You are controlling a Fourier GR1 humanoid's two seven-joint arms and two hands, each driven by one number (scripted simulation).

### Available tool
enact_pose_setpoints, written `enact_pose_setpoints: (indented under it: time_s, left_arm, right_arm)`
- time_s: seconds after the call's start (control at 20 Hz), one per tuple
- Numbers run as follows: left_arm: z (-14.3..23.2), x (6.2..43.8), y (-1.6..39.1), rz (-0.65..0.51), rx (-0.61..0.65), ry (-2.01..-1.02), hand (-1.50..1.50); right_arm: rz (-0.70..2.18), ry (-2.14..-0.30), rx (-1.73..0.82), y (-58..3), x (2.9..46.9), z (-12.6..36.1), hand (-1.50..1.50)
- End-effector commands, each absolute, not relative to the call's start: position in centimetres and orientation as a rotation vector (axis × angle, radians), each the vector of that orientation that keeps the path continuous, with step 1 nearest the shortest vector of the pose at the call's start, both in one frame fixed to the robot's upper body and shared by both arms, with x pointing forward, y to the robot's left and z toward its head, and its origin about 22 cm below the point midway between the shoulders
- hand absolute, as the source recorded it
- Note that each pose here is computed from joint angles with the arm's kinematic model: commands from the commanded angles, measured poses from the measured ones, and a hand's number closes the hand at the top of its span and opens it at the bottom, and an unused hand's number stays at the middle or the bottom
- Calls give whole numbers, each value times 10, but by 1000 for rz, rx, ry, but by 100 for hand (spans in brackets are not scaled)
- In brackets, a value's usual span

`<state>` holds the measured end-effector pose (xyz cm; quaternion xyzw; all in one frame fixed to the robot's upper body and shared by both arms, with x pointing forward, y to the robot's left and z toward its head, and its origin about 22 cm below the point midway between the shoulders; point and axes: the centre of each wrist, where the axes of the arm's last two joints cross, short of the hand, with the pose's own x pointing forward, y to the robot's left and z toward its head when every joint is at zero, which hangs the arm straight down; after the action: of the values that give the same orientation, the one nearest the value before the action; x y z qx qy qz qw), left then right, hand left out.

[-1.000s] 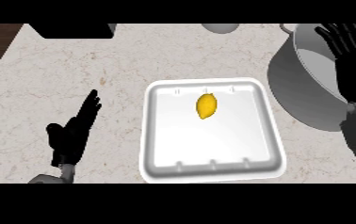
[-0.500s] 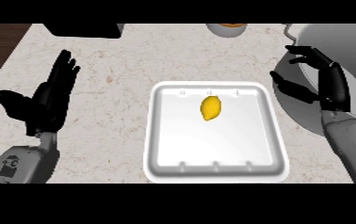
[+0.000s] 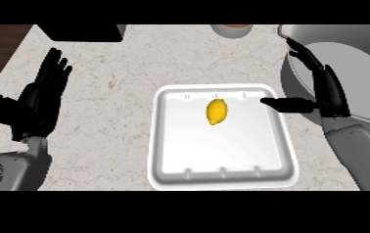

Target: Pick the lemon from the tray and place it in the pot

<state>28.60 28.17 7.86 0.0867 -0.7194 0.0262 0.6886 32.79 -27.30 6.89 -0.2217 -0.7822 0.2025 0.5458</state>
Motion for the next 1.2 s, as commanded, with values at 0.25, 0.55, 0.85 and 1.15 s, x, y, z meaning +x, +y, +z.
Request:
enact_pose_setpoints:
  time_s: [0.25,0.55,0.85,1.15]
  left_arm:
    - [81,291,281,73,197,-1612,0]
    - [76,285,285,68,207,-1633,0]
    - [86,280,269,63,185,-1620,0]
    - [86,279,270,75,203,-1597,0]
  right_arm:
    - [944,-1409,-466,-214,336,106,-150]
    - [1145,-1168,-442,-173,338,116,-150]
    - [1130,-1096,-407,-120,348,124,-150]
    - [1145,-1085,-395,-115,344,92,-150]
